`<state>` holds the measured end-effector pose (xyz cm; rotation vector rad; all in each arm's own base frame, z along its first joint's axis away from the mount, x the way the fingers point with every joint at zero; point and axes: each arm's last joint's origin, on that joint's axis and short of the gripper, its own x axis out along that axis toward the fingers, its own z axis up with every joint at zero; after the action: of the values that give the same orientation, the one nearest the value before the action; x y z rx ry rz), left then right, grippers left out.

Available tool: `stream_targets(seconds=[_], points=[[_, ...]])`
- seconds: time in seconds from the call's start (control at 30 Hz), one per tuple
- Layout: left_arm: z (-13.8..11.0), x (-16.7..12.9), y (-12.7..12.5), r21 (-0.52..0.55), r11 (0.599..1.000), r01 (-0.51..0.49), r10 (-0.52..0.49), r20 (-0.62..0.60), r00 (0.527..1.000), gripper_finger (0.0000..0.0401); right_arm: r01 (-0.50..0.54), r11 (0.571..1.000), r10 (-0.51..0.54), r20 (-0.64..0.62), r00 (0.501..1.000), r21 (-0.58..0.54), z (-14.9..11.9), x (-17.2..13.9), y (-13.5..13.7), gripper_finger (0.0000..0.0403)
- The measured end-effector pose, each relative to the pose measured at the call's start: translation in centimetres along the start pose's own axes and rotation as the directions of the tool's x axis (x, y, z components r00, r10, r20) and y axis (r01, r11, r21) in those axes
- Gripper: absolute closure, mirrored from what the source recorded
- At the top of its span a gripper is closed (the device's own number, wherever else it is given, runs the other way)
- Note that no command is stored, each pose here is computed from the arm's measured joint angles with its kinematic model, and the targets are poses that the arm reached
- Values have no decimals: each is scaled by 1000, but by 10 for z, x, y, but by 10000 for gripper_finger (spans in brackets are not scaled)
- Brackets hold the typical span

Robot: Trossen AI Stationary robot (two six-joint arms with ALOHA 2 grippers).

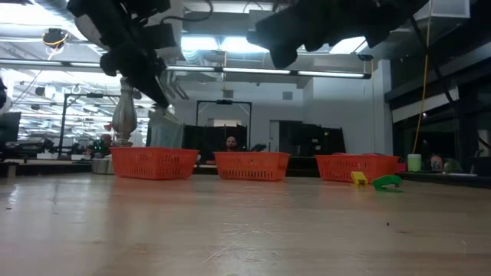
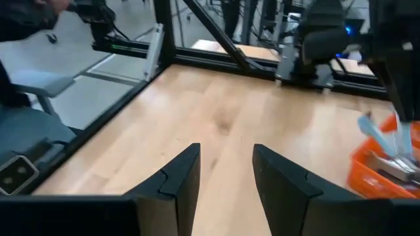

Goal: Pick and place Stapler, Stapler remover, tape
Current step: Put the light blue staple remover into the left orange bin, then put the yellow stapler into the middle orange bin

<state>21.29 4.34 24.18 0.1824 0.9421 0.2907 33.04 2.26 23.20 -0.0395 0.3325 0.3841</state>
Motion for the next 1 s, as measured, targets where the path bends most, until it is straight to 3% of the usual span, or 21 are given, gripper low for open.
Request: stream_targets(seconds=[0.3,0.77,1.0], points=[[-24,4,22,-71,990,-121,116,-73,991,392,75,997,-75,-27,997,-16,-5,-9,-26,258],[-22,5,33,-133,963,-235,228,-61,972,339,158,987,-156,-62,986,30,-12,-22,-53,258],[-22,6,30,-139,980,-141,136,-43,990,319,155,986,-148,-121,982,55,-19,-23,-53,258]])
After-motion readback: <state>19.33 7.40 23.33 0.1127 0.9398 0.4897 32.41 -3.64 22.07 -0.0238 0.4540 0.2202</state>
